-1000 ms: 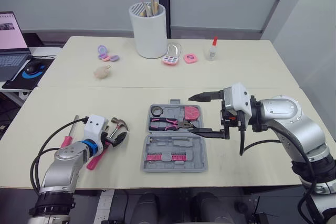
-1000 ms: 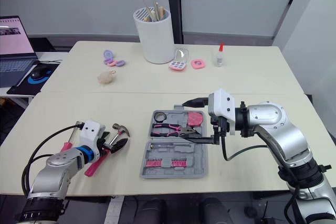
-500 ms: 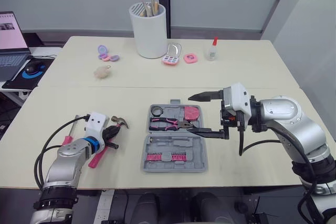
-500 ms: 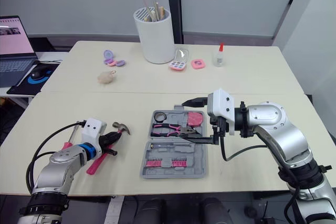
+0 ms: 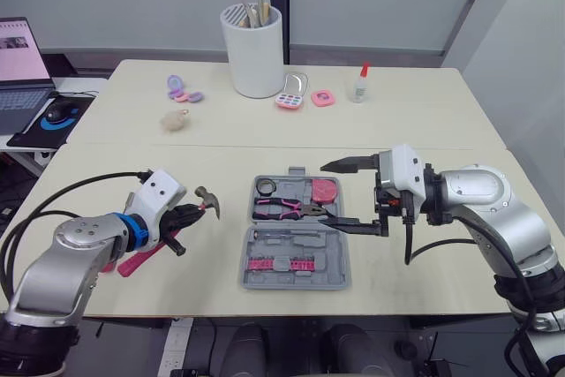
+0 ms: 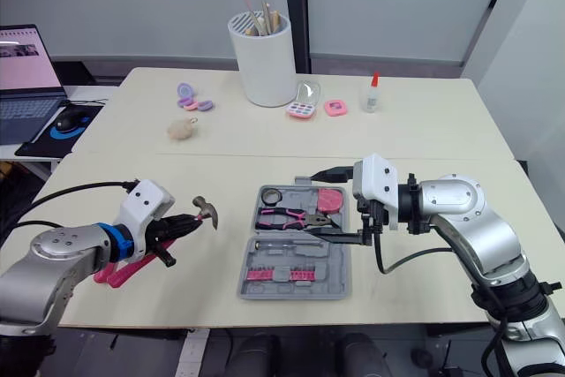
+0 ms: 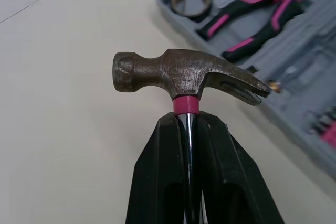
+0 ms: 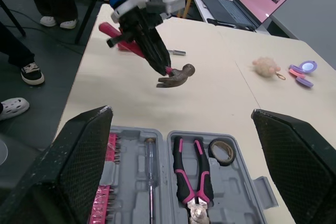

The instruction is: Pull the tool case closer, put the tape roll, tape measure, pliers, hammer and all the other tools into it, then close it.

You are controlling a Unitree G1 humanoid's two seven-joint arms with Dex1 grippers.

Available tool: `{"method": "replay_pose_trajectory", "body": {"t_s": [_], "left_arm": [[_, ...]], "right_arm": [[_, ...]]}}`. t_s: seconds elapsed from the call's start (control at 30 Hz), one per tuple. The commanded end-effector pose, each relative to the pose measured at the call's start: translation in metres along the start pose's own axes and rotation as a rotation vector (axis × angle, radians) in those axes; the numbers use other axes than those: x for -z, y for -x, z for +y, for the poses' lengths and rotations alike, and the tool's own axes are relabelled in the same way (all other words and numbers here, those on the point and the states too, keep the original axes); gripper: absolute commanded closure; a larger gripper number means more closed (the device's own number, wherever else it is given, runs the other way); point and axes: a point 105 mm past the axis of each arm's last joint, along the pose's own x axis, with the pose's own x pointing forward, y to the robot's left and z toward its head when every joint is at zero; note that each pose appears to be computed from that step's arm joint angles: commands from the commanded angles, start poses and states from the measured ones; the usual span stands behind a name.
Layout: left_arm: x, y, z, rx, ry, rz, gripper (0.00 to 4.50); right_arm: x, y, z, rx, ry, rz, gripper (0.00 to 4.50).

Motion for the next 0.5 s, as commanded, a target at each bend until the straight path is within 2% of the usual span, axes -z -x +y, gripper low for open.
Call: {"method": "replay_pose_trajectory", "body": {"t_s": [0.03,0.13,0.37,0.5], "left_arm": [[-0.015,0.0,-0.026,0.101,-0.065,0.077,4.43],[-0.027,-0.008,-0.04,0.145,-0.198,0.105,4.43],[-0.056,-0.037,-0.078,0.256,-0.41,0.079,4.43],[-0.064,-0.056,-0.095,0.299,-0.417,0.044,4.43]], "right_arm": [[0.0,0.003,0.0,-0.003,0.047,0.006,0.0],[0.008,0.007,0.003,-0.018,0.071,0.05,0.0],[0.011,0.02,0.004,-0.019,0.049,0.099,0.0],[0.014,0.033,0.006,-0.022,0.001,0.148,0.0]]}}
